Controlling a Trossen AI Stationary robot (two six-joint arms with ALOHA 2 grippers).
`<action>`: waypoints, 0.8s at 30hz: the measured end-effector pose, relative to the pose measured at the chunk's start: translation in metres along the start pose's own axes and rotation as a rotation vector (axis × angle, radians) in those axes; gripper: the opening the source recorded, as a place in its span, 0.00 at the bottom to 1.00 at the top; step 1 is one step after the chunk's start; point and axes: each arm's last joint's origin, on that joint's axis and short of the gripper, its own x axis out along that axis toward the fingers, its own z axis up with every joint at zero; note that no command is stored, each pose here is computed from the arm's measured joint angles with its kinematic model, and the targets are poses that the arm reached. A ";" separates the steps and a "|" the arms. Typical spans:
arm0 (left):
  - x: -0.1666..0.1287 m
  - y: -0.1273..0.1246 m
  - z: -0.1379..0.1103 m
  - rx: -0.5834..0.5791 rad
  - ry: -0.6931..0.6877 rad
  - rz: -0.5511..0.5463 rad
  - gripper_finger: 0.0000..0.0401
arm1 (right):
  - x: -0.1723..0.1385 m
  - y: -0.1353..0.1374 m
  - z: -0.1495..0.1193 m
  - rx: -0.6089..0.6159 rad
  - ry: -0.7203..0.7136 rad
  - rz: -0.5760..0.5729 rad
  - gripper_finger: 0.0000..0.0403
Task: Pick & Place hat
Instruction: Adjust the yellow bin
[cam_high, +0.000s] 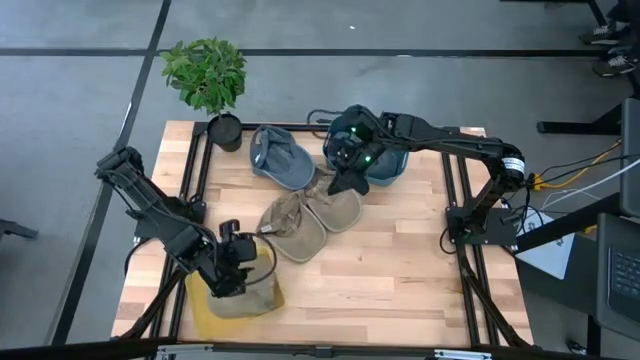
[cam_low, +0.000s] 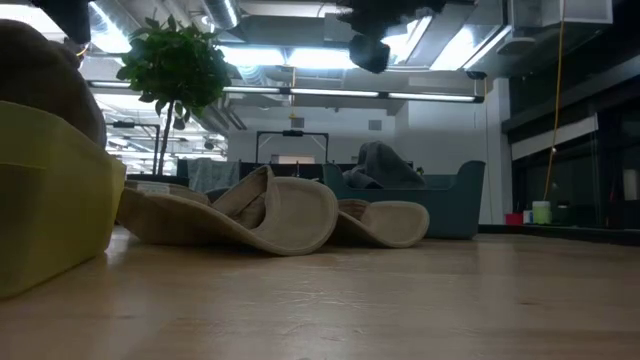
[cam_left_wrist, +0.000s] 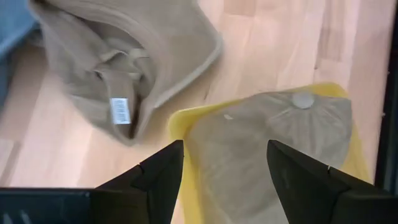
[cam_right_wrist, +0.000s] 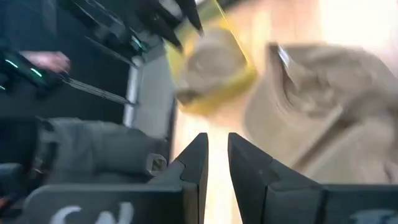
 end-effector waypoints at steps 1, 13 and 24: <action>-0.002 0.002 -0.001 -0.003 0.006 0.005 0.55 | 0.001 0.000 -0.004 -0.003 0.026 -0.028 0.15; 0.014 0.008 -0.029 0.074 0.268 -0.060 0.38 | -0.003 0.026 -0.028 -0.106 0.160 -0.353 0.15; 0.040 0.014 -0.017 0.303 0.182 -0.147 0.01 | -0.051 0.064 -0.049 -0.150 0.137 -0.491 0.15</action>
